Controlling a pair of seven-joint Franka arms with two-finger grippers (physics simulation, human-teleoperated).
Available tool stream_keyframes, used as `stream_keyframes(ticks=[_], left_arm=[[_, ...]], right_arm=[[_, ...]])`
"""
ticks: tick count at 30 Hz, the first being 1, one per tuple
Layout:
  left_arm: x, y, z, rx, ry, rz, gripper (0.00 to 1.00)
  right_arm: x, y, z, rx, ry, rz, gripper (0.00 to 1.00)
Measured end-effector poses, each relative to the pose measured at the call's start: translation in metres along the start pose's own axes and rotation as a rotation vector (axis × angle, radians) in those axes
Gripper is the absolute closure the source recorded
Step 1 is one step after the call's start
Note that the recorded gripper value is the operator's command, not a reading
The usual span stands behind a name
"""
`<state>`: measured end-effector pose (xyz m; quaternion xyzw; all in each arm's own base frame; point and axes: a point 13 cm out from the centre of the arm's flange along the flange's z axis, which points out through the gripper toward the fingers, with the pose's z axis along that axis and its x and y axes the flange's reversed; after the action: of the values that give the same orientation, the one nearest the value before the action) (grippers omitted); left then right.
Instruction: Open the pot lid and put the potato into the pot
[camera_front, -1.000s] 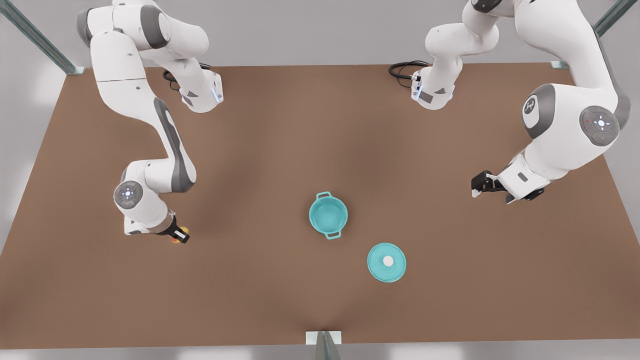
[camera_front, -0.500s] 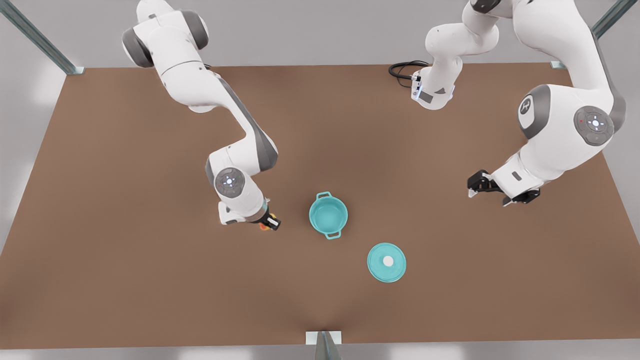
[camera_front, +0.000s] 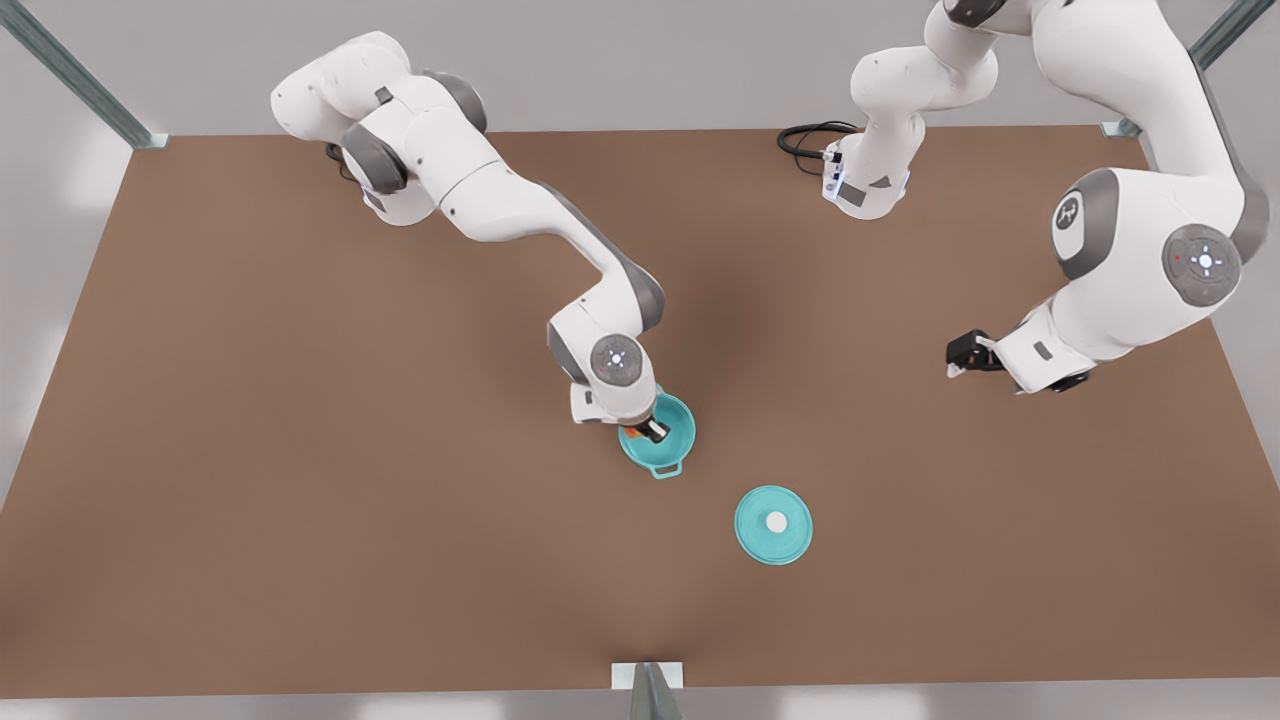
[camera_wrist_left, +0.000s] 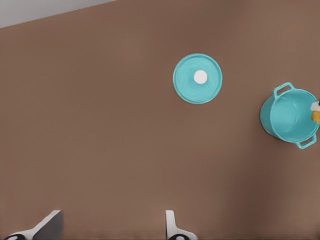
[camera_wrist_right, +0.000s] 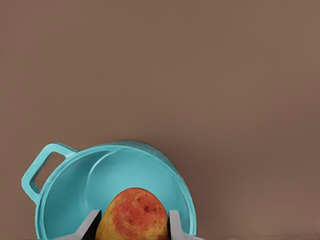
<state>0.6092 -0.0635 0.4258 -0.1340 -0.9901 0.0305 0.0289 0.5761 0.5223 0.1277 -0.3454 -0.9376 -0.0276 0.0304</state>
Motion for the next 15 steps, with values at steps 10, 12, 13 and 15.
stream_keyframes(ticks=[10,12,13,15], left_arm=[[0.004,-0.004,0.002,0.007,0.02,0.011,0.0],[0.005,-0.003,0.003,0.007,0.021,0.011,0.0],[0.005,-0.003,0.003,0.007,0.022,0.011,0.0],[0.005,-0.003,0.004,0.008,0.025,0.012,0.0]], right_arm=[[0.011,0.012,0.013,-0.02,-0.012,0.129,0.0],[-0.009,0.018,-0.04,-0.065,-0.034,0.162,0.0],[-0.038,0.016,-0.087,-0.096,-0.048,0.197,0.0],[-0.138,-0.024,-0.171,-0.112,-0.064,0.31,0.0]])
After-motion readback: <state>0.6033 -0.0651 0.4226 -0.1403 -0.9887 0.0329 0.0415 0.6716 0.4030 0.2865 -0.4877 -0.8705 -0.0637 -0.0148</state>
